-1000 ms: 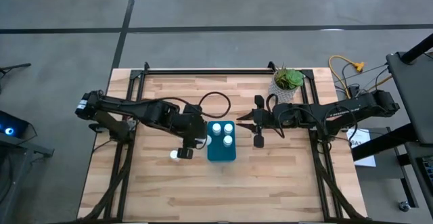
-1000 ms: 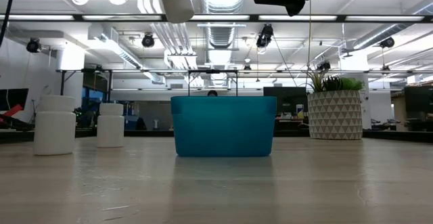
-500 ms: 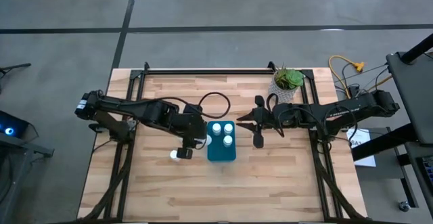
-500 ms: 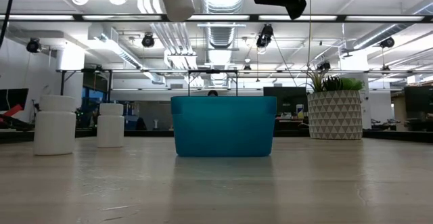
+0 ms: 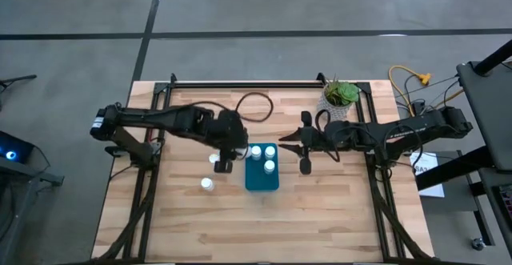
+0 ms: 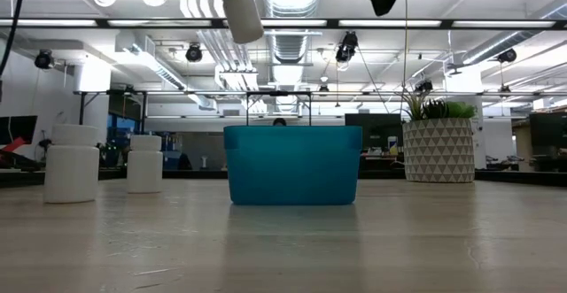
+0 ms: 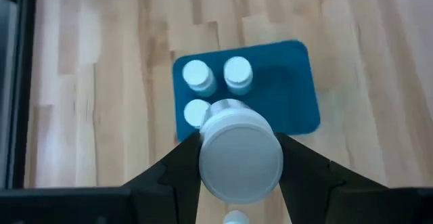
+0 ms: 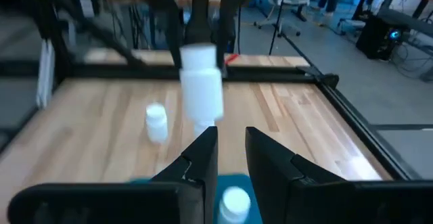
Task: Pick and place pill bottles into a basket
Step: Put the medicine bottle in the blue bin
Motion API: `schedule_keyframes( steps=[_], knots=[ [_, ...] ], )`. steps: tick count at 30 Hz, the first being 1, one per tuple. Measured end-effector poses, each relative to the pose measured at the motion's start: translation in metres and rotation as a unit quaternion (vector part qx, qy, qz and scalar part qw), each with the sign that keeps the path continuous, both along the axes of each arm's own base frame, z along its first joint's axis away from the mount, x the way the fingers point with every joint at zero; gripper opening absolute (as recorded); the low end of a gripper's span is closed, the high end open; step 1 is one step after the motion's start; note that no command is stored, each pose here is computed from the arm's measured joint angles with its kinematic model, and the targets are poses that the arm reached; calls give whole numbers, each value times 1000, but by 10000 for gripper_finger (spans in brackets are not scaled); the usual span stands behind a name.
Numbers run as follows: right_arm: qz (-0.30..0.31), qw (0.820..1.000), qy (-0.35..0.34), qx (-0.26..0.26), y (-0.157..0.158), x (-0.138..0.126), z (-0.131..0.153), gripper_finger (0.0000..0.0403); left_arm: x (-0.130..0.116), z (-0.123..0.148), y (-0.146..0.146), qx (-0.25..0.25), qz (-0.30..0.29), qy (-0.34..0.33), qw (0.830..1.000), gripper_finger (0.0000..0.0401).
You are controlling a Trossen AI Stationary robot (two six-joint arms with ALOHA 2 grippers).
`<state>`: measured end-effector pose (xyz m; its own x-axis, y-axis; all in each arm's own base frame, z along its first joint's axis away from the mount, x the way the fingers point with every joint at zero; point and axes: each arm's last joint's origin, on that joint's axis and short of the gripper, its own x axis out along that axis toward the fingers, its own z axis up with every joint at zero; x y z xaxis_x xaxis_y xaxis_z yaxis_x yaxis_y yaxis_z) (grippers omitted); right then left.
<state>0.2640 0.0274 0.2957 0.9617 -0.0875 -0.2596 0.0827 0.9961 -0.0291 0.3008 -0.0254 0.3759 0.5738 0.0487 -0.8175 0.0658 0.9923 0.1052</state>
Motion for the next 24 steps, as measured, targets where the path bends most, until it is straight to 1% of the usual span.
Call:
schedule_keyframes(
  steps=[4,8,13,17,19,24],
  knots=[
    [-8,998,-41,40,0,-1,9,68,0,13,7,-44,-9,-19,999,145],
    [-10,995,-78,58,-1,-9,22,68,-2,36,14,-48,-4,-54,997,145],
    [-9,983,-165,82,-4,-27,49,68,-5,55,17,-58,14,-88,994,145],
    [-40,964,-235,119,-7,-40,68,68,-6,62,17,-87,38,-107,990,145],
    [-43,955,-259,134,-8,-45,74,68,-6,62,16,-100,43,-106,988,145],
    [-41,949,-269,159,-8,-48,77,68,-3,61,16,-109,57,-116,986,145]
  ],
)
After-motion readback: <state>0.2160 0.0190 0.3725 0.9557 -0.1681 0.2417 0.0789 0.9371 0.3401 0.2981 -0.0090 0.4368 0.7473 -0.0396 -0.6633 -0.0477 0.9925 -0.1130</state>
